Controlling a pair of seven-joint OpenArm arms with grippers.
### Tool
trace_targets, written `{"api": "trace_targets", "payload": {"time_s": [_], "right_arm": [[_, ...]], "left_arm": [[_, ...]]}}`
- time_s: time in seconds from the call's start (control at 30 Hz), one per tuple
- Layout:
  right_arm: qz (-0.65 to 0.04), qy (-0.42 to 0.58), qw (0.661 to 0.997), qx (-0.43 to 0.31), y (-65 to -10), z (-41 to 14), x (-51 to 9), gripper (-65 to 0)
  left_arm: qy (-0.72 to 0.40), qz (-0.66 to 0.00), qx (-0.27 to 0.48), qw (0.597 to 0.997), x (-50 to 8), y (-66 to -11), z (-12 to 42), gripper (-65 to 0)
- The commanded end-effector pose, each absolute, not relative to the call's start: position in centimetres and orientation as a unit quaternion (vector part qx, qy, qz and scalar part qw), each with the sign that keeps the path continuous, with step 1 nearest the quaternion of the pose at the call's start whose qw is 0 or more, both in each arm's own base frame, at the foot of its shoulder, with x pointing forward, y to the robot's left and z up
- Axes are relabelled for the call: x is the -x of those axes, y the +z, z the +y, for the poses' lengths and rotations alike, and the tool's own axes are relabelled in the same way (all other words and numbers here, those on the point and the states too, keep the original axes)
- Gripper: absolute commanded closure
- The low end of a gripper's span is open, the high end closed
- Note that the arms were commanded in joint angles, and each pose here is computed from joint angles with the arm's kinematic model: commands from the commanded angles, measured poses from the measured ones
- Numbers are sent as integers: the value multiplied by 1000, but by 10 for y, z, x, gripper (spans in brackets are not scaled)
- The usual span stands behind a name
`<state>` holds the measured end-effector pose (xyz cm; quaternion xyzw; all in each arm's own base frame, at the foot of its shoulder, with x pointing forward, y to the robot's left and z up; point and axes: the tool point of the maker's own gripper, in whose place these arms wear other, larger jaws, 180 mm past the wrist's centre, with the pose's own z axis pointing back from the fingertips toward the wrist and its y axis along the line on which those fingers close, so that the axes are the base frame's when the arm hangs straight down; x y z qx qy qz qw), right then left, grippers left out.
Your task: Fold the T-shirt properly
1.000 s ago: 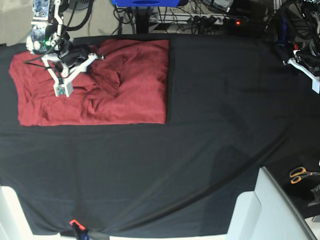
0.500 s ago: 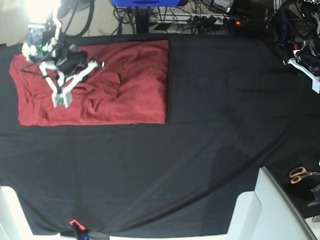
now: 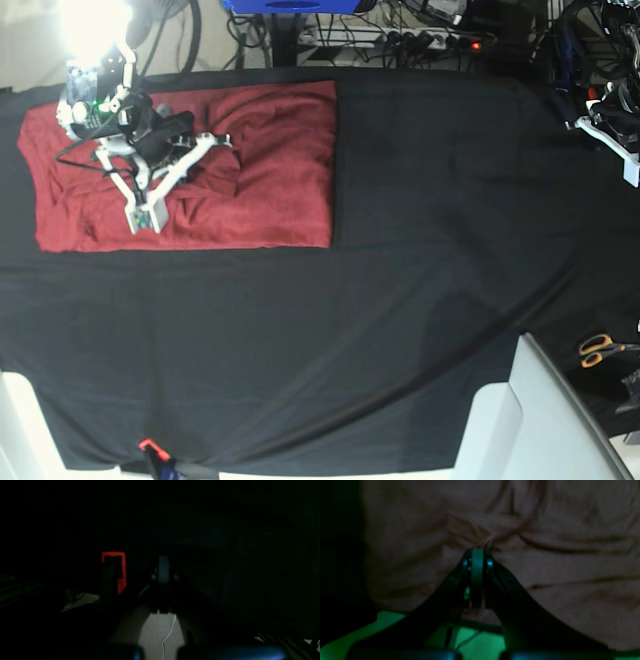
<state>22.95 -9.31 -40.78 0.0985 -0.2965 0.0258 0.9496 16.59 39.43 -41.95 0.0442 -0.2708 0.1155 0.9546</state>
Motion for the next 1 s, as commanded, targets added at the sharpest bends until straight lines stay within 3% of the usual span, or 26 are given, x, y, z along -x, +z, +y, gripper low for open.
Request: {"api": "trace_targets", "payload": {"time_s": [0.0,0.73,0.97], "right_arm": [[-326,28,940,-99,-394,-93,-241,-6],[-309,55,945,-90,-427,-110,-229,-6],[-308,12,950,-59,-428,-147,-227,-14]], "left_arm": [[109,-289,-54,949,-174,-407,403,0],[110,-289,-52,950,-174,-408,401,0],[109,-289,-52,950,-174,-408,401,0]]}}
